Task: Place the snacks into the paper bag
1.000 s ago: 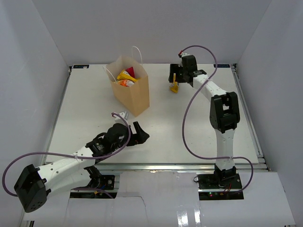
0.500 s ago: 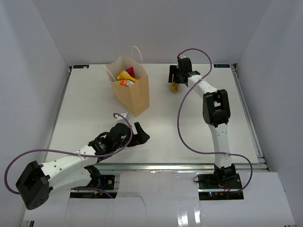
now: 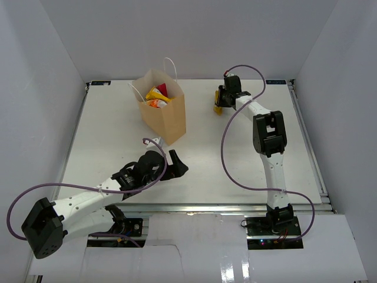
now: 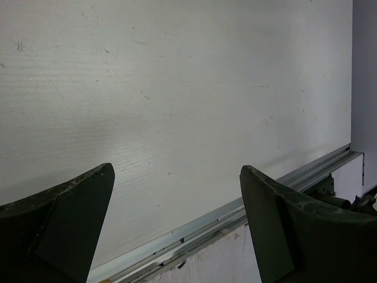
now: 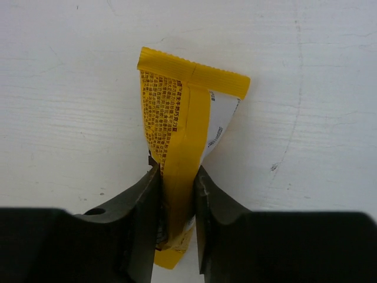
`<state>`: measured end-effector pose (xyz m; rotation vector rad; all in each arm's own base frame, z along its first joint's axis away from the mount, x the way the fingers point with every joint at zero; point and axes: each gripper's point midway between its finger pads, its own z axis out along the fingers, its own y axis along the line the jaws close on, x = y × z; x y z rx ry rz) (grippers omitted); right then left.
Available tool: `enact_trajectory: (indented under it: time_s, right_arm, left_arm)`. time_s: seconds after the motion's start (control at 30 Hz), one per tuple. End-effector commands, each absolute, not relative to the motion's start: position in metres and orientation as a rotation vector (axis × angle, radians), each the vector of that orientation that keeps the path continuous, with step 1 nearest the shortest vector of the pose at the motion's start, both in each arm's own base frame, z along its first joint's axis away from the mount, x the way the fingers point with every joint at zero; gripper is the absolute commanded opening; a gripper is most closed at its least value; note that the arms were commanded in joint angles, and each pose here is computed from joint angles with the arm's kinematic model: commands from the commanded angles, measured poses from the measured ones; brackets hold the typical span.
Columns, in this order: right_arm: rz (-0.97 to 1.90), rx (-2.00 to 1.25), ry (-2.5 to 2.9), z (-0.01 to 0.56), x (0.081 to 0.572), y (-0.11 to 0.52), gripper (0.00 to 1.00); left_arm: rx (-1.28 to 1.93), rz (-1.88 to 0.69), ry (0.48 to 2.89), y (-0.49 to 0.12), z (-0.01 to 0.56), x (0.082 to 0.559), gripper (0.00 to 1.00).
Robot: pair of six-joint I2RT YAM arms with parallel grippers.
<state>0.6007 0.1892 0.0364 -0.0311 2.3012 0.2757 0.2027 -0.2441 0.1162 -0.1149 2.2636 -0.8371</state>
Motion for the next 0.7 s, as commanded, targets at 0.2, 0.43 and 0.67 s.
enact_trajectory:
  time_s: [0.2,0.43,0.67]
  right_arm:
    - [0.5,-0.219,2.266,0.085,0.566,0.185,0.18]
    - [0.918,-0.842,1.968,0.16,0.429,0.213,0.08]
    - [0.98,-1.108,1.855,0.161,0.307,0.214,0.08]
  left_arm:
    - [-0.132,-0.984,2.118,-0.263,0.164,0.215,0.98]
    - [-0.22,-1.114,1.98,-0.274,0.202,0.227,0.98]
    - [-0.411,-1.229,1.975,-0.293,0.209,0.24,0.98]
